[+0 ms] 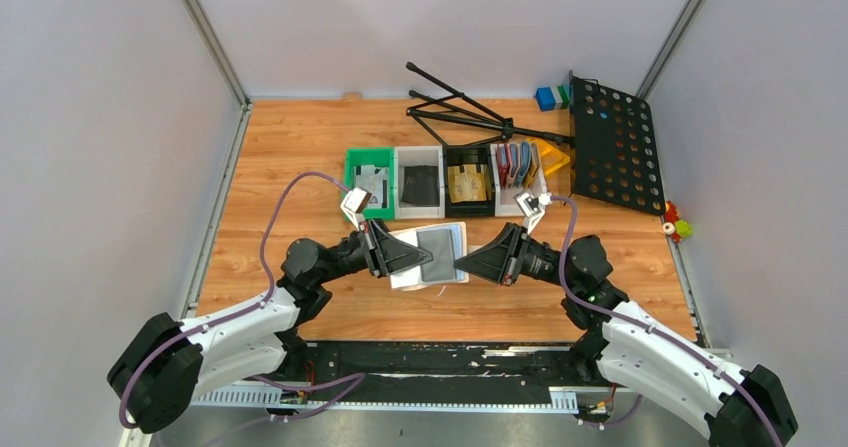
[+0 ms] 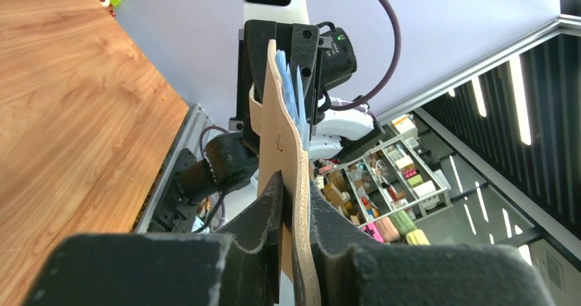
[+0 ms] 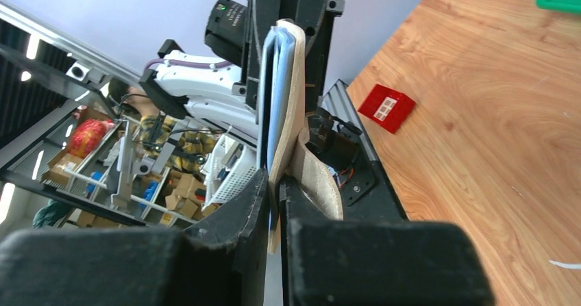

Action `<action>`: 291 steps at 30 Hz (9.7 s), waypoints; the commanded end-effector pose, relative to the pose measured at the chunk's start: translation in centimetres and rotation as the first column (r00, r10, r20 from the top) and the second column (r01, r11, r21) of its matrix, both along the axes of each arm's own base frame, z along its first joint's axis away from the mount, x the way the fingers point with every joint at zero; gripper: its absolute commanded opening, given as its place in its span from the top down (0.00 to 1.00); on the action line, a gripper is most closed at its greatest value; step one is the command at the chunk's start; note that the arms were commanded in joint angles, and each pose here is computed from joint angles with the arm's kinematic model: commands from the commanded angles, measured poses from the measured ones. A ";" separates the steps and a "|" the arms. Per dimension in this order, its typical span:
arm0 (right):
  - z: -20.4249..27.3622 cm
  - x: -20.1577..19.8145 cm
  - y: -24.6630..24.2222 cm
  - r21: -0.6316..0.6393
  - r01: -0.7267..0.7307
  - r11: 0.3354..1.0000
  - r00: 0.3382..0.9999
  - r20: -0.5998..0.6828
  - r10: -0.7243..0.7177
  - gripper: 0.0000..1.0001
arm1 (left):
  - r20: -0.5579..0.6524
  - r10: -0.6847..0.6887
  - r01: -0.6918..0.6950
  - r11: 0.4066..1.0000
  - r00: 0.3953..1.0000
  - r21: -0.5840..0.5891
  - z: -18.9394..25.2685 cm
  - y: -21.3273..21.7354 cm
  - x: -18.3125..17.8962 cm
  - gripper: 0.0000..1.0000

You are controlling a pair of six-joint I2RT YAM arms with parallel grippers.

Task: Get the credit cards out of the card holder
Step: Remove the credit card from the card holder.

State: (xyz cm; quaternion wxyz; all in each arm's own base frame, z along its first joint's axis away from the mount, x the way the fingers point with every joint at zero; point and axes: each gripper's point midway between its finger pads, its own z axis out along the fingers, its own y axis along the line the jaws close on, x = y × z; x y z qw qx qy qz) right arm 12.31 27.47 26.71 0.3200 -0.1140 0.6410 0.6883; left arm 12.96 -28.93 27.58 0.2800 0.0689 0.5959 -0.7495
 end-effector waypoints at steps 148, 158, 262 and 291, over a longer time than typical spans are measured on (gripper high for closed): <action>-12.5 4.8 -3.0 -0.592 0.176 0.787 0.961 -0.070 -0.267 0.64 | 0.013 0.150 -0.138 0.870 0.989 0.474 -12.0 0.6 3.9 1.00; -12.0 5.2 -6.1 -0.675 0.273 0.686 0.934 0.016 -0.356 0.42 | -0.029 0.118 -0.089 0.870 0.993 0.486 -14.1 0.0 3.7 1.00; -1.2 0.3 0.9 -0.072 -0.152 0.986 0.988 -0.031 0.150 0.91 | 0.060 -0.103 0.107 0.992 0.993 -0.069 -0.7 0.6 -1.0 1.00; -0.9 0.2 2.6 -0.054 -0.158 0.986 0.987 -0.037 0.156 1.00 | 0.071 -0.082 0.083 0.996 0.994 -0.015 -1.7 0.0 -1.0 1.00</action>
